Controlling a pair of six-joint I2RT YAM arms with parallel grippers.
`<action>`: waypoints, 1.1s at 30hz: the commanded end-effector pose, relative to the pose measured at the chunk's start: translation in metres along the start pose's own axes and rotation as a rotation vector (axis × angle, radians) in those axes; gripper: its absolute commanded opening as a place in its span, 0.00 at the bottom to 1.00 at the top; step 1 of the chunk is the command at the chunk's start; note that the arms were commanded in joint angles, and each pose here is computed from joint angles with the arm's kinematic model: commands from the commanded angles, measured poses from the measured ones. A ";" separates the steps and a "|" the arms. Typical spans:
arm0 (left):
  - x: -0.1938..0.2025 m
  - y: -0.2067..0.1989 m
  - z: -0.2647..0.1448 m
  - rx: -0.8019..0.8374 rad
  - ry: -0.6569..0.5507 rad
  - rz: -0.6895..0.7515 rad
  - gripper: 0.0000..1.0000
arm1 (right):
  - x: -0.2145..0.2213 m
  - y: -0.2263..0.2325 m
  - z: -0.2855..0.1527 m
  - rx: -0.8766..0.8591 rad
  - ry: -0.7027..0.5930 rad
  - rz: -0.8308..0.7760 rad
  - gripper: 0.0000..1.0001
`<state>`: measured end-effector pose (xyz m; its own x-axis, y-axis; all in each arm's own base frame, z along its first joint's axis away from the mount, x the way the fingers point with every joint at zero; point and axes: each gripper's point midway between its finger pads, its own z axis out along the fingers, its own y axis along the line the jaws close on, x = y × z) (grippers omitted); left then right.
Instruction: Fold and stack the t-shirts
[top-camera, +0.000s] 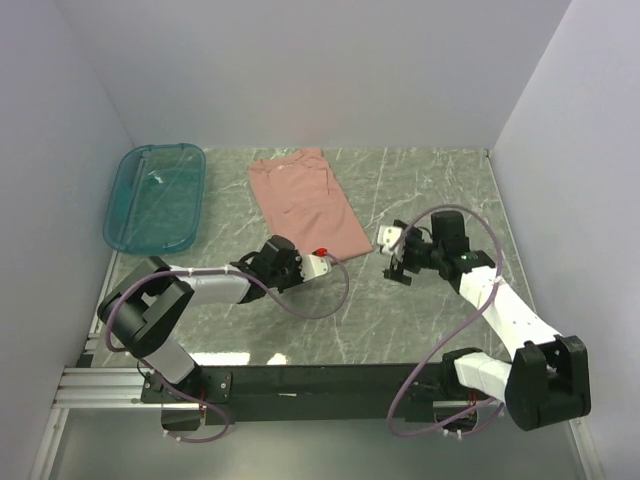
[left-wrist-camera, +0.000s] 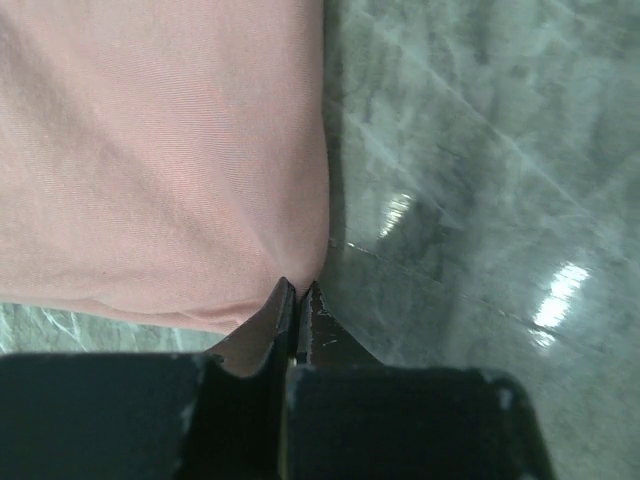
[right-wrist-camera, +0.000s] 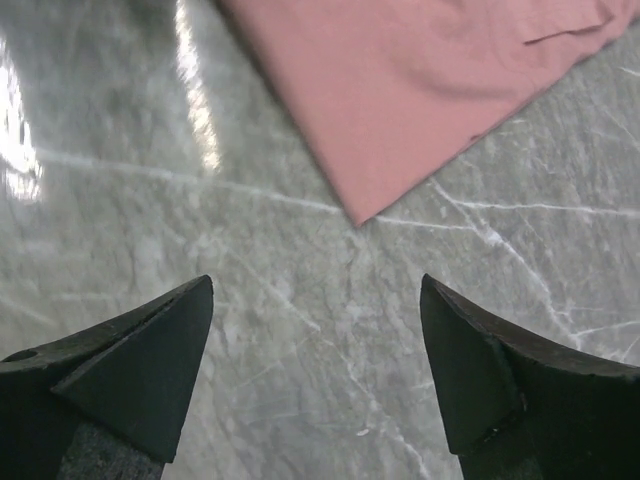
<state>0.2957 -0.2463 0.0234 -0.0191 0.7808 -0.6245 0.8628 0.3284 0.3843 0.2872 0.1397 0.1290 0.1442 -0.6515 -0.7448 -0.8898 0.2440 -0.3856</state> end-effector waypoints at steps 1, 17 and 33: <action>-0.009 -0.023 -0.011 0.071 -0.046 0.021 0.01 | 0.002 -0.005 -0.001 0.039 0.015 -0.272 0.94; -0.017 -0.110 -0.068 0.256 -0.064 0.031 0.01 | 0.038 0.042 0.064 -0.231 0.153 -0.541 0.91; -0.017 -0.109 -0.070 0.240 -0.071 0.033 0.01 | 0.051 0.068 0.095 -0.346 0.219 -0.541 0.56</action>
<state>0.1703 -0.2553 0.0330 0.0332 0.7683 -0.6393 0.9580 0.1577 0.2394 0.2752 0.1957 0.0260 0.5819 -0.7239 -0.3706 -0.7812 -0.3708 -0.5022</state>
